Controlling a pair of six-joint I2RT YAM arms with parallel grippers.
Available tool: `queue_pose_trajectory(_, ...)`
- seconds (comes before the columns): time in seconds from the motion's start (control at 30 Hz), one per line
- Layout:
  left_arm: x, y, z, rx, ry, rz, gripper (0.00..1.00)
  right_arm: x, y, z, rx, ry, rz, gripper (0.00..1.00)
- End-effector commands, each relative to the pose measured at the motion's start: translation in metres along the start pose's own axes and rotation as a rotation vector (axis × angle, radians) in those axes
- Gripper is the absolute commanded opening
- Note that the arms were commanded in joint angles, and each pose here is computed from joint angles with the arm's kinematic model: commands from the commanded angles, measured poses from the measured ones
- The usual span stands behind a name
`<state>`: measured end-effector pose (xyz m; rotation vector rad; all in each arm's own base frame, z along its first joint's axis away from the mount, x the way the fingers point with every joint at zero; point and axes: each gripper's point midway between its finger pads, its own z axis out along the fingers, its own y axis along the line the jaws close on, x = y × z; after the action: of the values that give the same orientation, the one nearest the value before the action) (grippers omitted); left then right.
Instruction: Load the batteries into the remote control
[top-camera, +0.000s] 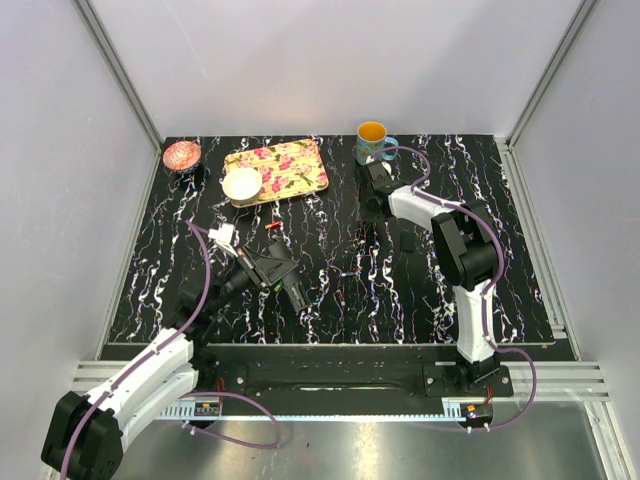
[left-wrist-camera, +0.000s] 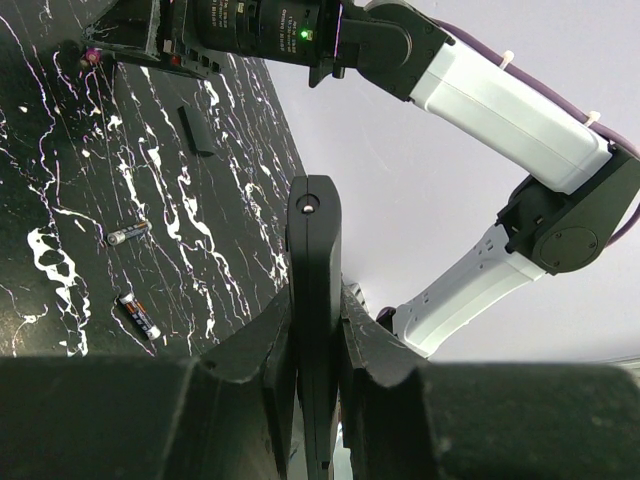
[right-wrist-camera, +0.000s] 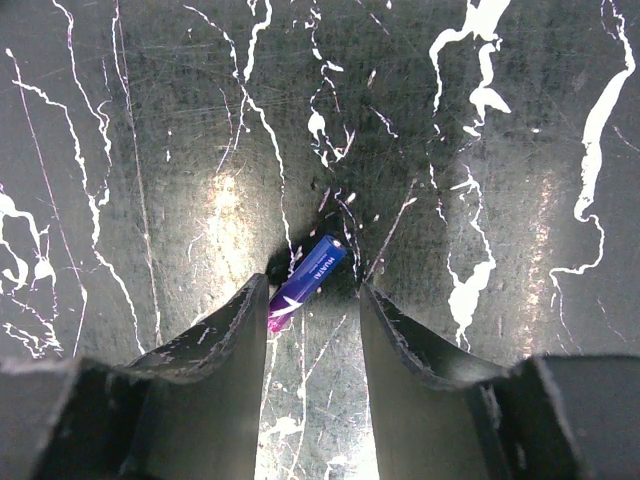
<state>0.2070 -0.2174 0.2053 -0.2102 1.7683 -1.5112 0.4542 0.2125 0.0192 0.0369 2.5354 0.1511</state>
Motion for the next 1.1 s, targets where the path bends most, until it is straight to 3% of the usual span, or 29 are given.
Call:
queue_pose_trajectory(0.0, -0.010, -0.022, 0.001, 0.073, -0.030, 0.022, 0.00, 0.022, -0.001, -0.009, -0.002, 0.089, -0.013, 0.00)
queue_pose_trajectory(0.37, -0.011, -0.025, 0.001, 0.082, -0.034, 0.021, 0.00, 0.015, 0.007, -0.019, -0.042, 0.073, -0.006, 0.00)
queue_pose_trajectory(0.4, -0.011, -0.025, 0.001, 0.081, -0.036, 0.021, 0.00, 0.013, 0.008, -0.021, -0.047, 0.065, -0.008, 0.06)
queue_pose_trajectory(0.43, -0.012, -0.025, 0.001, 0.082, -0.038, 0.022, 0.00, 0.005, 0.010, -0.026, -0.056, 0.038, -0.004, 0.27)
queue_pose_trajectory(0.47, -0.011, -0.026, 0.000, 0.083, -0.035, 0.020, 0.00, 0.004, 0.011, -0.027, -0.060, 0.029, 0.000, 0.35)
queue_pose_trajectory(0.57, -0.012, -0.026, 0.000, 0.085, -0.037, 0.022, 0.00, -0.012, 0.013, -0.037, -0.071, -0.024, 0.009, 0.53)
queue_pose_trajectory(0.63, -0.011, -0.026, -0.001, 0.083, -0.038, 0.021, 0.00, -0.017, 0.012, -0.040, -0.065, -0.042, 0.012, 0.57)
queue_pose_trajectory(0.7, -0.012, -0.026, -0.001, 0.084, -0.040, 0.021, 0.00, -0.025, 0.013, -0.047, -0.067, -0.065, 0.015, 0.67)
queue_pose_trajectory(0.73, -0.011, -0.026, -0.001, 0.082, -0.038, 0.020, 0.00, -0.029, 0.011, -0.051, -0.058, -0.081, 0.017, 0.78)
queue_pose_trajectory(0.77, -0.012, -0.028, -0.001, 0.087, -0.041, 0.023, 0.00, -0.031, 0.011, -0.055, -0.059, -0.092, 0.017, 0.82)
queue_pose_trajectory(0.8, -0.012, -0.027, -0.002, 0.083, -0.042, 0.023, 0.00, -0.033, 0.010, -0.058, -0.058, -0.104, 0.020, 0.99)
queue_pose_trajectory(0.93, -0.013, -0.026, -0.001, 0.078, -0.043, 0.024, 0.00, -0.051, 0.011, -0.077, -0.074, -0.184, 0.018, 1.00)
queue_pose_trajectory(0.97, -0.012, -0.025, 0.000, 0.076, -0.040, 0.021, 0.00, -0.054, 0.008, -0.078, -0.057, -0.195, 0.043, 0.95)
queue_pose_trajectory(1.0, -0.013, -0.027, 0.000, 0.081, -0.043, 0.022, 0.00, -0.056, 0.007, -0.078, -0.050, -0.203, 0.053, 0.74)
queue_pose_trajectory(1.07, -0.013, -0.028, 0.000, 0.084, -0.040, 0.021, 0.00, -0.058, 0.002, -0.077, -0.035, -0.220, 0.141, 0.60)
